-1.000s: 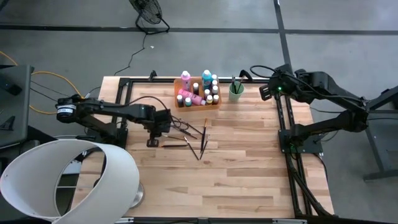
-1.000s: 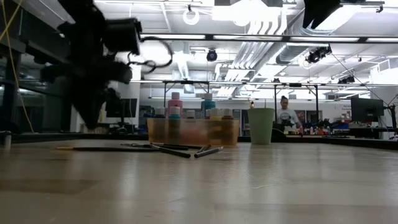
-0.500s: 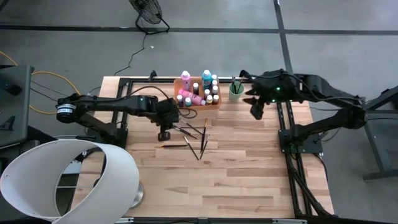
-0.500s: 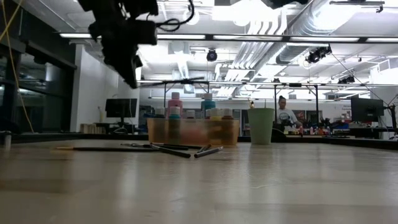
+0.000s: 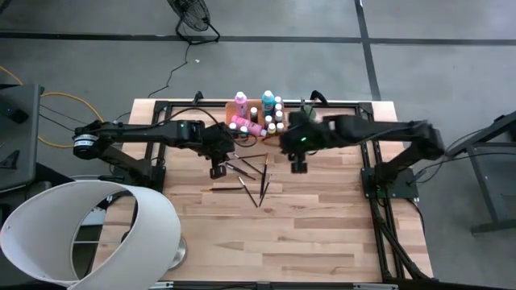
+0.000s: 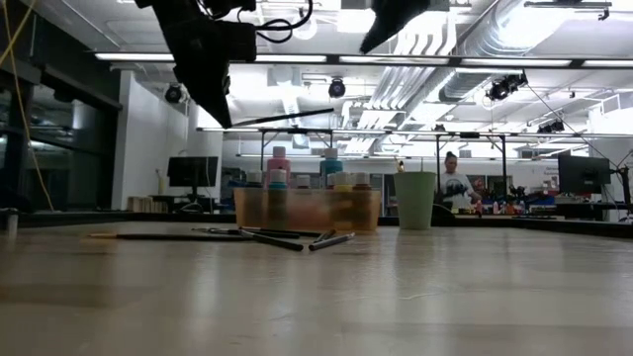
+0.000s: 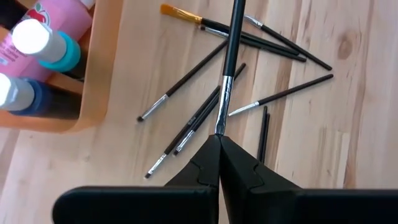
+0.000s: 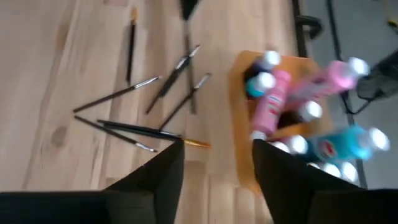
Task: Pick & Place Paint Supplies
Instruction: Put the silver paint brush into the green cup
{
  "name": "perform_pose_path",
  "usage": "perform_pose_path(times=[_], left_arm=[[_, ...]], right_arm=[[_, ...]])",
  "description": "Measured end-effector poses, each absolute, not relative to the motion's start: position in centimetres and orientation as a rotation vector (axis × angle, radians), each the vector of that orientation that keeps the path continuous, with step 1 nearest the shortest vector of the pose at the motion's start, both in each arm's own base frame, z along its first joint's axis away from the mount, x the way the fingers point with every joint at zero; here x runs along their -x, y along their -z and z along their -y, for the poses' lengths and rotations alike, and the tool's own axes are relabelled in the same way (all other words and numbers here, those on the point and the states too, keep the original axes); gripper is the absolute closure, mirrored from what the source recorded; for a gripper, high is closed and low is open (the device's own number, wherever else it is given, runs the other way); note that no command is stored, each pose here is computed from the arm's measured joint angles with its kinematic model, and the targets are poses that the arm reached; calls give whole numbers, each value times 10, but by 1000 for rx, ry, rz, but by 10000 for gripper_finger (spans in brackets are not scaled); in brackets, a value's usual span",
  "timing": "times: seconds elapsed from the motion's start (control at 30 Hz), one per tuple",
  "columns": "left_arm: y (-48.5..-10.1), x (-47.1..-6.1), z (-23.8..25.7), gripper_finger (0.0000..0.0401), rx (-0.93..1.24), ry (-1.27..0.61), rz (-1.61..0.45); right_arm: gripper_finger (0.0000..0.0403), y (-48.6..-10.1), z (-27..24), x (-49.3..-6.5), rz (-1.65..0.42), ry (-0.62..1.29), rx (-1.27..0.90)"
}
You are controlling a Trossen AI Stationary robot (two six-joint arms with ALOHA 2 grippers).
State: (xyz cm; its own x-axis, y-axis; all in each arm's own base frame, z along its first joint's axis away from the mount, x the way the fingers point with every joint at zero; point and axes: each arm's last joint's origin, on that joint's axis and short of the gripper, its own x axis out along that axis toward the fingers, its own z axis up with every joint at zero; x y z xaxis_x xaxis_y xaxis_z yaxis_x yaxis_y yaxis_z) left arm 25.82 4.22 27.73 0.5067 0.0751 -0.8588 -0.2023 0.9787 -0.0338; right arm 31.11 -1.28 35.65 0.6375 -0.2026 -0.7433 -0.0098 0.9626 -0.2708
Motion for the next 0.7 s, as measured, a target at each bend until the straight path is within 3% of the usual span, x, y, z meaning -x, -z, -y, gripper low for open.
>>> perform_pose_path(times=[0.13,0.27,0.4,0.7], left_arm=[[-277,-259,-42,401,155,-180,-1021],[-277,-259,-42,401,166,-186,-1020],[-277,-258,-42,401,202,-207,-1018],[-278,-259,-43,401,299,-252,-997]], right_arm=[[181,-335,0,-343,-904,63,367],[159,-317,-11,-374,-895,132,581],[157,-301,-19,-396,-871,137,706],[170,-282,-21,-421,-793,123,759]])
